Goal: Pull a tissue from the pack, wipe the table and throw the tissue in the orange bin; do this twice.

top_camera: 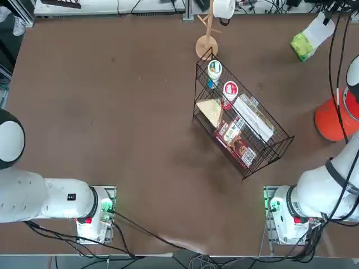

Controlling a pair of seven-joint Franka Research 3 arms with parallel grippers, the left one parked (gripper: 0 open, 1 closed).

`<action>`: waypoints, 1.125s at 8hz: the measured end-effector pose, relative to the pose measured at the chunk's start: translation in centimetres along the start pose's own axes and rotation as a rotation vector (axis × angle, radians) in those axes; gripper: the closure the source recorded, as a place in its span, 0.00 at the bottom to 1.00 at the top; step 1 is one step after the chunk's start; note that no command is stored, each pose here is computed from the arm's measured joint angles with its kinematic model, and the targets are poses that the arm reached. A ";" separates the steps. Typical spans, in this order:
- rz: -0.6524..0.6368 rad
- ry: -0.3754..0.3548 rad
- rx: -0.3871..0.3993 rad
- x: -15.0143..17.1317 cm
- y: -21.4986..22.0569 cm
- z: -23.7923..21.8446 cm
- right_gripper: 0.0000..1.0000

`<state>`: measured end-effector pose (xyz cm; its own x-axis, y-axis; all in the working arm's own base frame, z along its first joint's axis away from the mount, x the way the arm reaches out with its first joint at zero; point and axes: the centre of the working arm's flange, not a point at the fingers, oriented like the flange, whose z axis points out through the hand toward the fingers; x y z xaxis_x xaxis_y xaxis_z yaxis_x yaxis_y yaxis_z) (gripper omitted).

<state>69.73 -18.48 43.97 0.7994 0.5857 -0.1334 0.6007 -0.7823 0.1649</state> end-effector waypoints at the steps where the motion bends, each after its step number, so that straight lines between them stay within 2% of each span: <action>1: -0.008 -0.007 0.006 -0.1 0.0 -0.2 0.99; 5: -0.062 -0.036 -0.011 -0.3 0.2 -1.3 0.99; 9: -0.064 -0.080 0.036 -0.9 -0.1 -3.7 0.99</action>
<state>69.00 -18.10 47.67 0.7553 0.6173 -0.2202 0.6489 -0.7516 0.1186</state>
